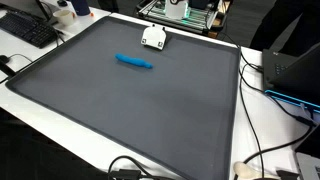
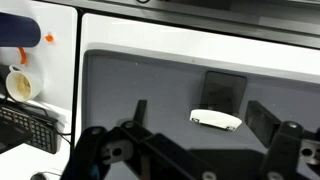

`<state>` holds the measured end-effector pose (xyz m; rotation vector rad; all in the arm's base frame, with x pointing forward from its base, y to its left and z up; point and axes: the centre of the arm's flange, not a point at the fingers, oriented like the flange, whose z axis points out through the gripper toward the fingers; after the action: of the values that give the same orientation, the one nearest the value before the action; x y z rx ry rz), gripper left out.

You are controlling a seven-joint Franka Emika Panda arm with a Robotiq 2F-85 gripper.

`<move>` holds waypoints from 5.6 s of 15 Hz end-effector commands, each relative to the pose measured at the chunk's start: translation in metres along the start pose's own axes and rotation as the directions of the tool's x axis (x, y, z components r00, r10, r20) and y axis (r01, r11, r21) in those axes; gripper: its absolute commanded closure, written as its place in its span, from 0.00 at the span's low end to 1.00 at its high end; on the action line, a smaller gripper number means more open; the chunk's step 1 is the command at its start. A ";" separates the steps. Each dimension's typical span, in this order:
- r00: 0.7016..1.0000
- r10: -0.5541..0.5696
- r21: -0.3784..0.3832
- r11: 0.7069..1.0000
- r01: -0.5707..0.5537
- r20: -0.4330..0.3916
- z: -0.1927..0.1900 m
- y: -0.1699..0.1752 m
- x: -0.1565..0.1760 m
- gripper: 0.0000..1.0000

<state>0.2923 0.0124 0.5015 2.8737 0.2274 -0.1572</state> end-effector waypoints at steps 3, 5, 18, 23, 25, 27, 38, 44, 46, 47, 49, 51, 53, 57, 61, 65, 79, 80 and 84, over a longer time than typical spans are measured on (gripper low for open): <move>1.000 0.000 0.000 1.000 0.000 0.001 0.000 0.000 0.000 0.00; 1.000 0.000 0.000 1.000 0.000 0.001 0.000 0.000 0.000 0.00; 0.956 0.286 0.133 0.947 -0.292 0.060 0.051 -0.071 0.049 0.00; 0.843 0.532 0.175 0.825 -0.537 0.078 0.083 -0.089 0.066 0.00; 0.781 0.616 0.183 0.760 -0.623 0.100 0.096 -0.087 0.069 0.00; 0.711 0.691 0.181 0.689 -0.702 0.128 0.110 -0.084 0.070 0.00; 0.435 0.870 0.203 0.395 -0.896 0.231 0.135 -0.073 0.093 0.00; 0.269 0.917 0.142 0.237 -0.961 0.294 0.161 -0.072 0.099 0.00; 0.214 0.926 0.122 0.184 -0.975 0.311 0.172 -0.069 0.099 0.00; 0.203 0.928 0.120 0.173 -0.978 0.312 0.178 -0.068 0.100 0.00; 0.174 0.930 0.117 0.144 -0.983 0.323 0.188 -0.066 0.103 0.00; 0.150 0.931 0.118 0.117 -0.986 0.333 0.199 -0.063 0.107 0.00; 0.131 0.931 0.122 0.094 -0.988 0.340 0.208 -0.060 0.109 0.00; 0.085 0.927 0.112 0.047 -0.993 0.365 0.222 -0.058 0.113 0.00; 0.032 0.914 0.084 -0.002 -0.996 0.405 0.231 -0.061 0.115 0.00; -0.008 0.907 0.085 -0.048 -0.995 0.420 0.237 -0.062 0.117 0.00; -0.049 0.929 0.122 -0.101 -0.987 0.366 0.245 -0.062 0.128 0.69; -0.050 0.930 0.123 -0.102 -0.987 0.365 0.245 -0.063 0.128 0.76; -0.072 0.926 0.145 -0.135 -0.980 0.372 0.238 -0.061 0.133 1.00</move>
<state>0.3958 0.0257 0.2411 2.3872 -2.2097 -0.1232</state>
